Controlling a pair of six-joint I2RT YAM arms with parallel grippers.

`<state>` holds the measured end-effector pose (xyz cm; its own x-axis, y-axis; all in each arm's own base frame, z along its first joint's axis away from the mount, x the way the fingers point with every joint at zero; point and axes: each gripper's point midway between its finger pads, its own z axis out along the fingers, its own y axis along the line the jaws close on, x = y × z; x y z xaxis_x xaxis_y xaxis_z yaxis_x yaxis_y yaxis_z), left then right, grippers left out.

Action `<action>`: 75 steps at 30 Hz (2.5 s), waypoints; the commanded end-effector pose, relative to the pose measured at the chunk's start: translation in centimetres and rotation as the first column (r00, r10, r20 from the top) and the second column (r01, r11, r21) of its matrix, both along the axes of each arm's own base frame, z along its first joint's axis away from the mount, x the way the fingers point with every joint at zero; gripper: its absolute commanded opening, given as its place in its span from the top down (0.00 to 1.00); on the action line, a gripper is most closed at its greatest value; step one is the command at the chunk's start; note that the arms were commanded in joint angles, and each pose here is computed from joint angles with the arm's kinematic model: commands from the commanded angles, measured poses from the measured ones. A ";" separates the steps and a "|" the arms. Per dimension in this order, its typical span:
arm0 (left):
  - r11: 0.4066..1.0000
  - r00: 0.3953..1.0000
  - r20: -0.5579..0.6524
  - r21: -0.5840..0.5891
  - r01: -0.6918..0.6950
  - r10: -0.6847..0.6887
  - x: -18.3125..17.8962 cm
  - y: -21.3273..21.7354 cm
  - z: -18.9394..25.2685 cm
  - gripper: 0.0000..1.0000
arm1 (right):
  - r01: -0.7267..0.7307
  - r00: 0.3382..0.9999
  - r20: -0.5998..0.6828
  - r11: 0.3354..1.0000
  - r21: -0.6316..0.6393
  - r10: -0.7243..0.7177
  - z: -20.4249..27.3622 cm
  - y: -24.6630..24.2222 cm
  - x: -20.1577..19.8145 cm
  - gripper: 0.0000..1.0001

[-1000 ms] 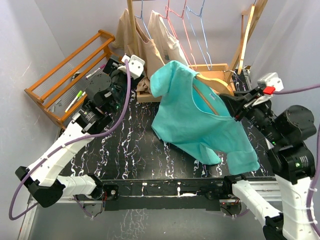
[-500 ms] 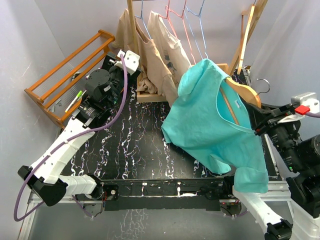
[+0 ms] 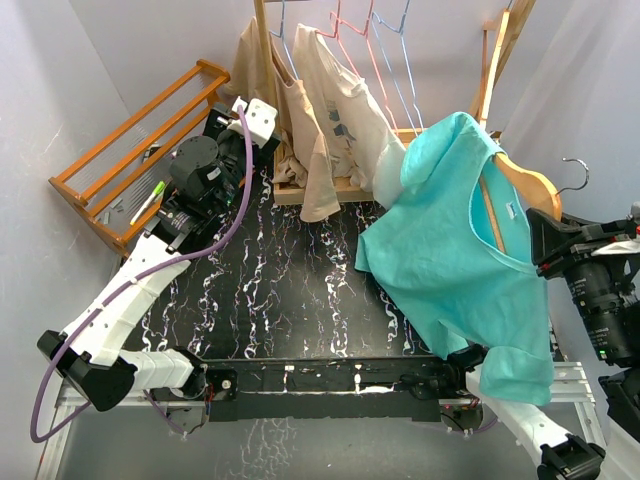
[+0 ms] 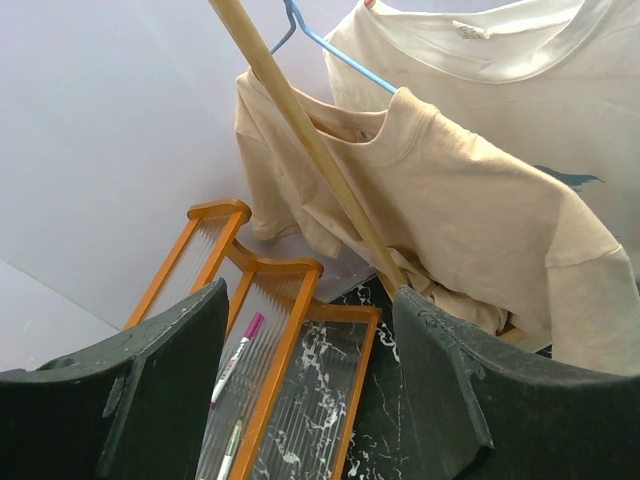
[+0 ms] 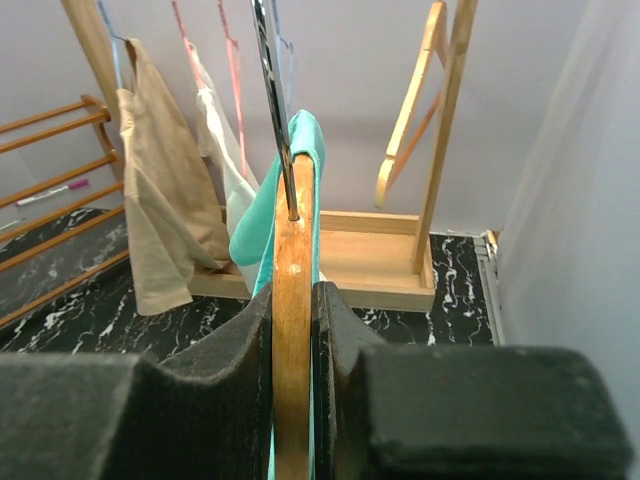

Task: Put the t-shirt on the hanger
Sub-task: Place the hanger at the clothesline.

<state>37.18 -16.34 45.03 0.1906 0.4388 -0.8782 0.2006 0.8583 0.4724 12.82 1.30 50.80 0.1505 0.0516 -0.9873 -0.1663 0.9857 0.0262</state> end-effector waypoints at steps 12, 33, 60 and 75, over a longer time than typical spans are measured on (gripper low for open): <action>0.999 1.000 0.020 -0.054 0.006 -0.005 -0.5 0.7 0.5 0.35 | 0.144 0.987 0.068 0.990 -0.007 -0.144 3.5 -1.2 4.2 0.92; 0.998 1.000 0.001 -0.056 0.012 -0.012 -0.1 0.5 -0.2 0.34 | 0.291 0.957 0.007 0.956 -0.037 -0.291 2.9 -3.6 5.0 0.92; 0.998 0.999 -0.025 -0.063 0.019 -0.021 0.0 0.2 -1.4 0.34 | 0.354 0.934 -0.026 0.934 -0.045 -0.355 2.5 -4.7 4.9 0.92; 0.995 0.999 -0.035 -0.090 0.031 -0.034 -0.5 0.2 -1.3 0.33 | 0.136 0.991 -0.013 0.989 -0.052 -0.137 2.5 3.0 12.6 0.92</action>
<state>37.59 -16.69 41.99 0.1376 0.3989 -0.9066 0.2512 0.8713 0.4215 23.55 1.91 49.62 -0.0079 -0.0992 -0.9950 0.0402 0.9942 -0.0994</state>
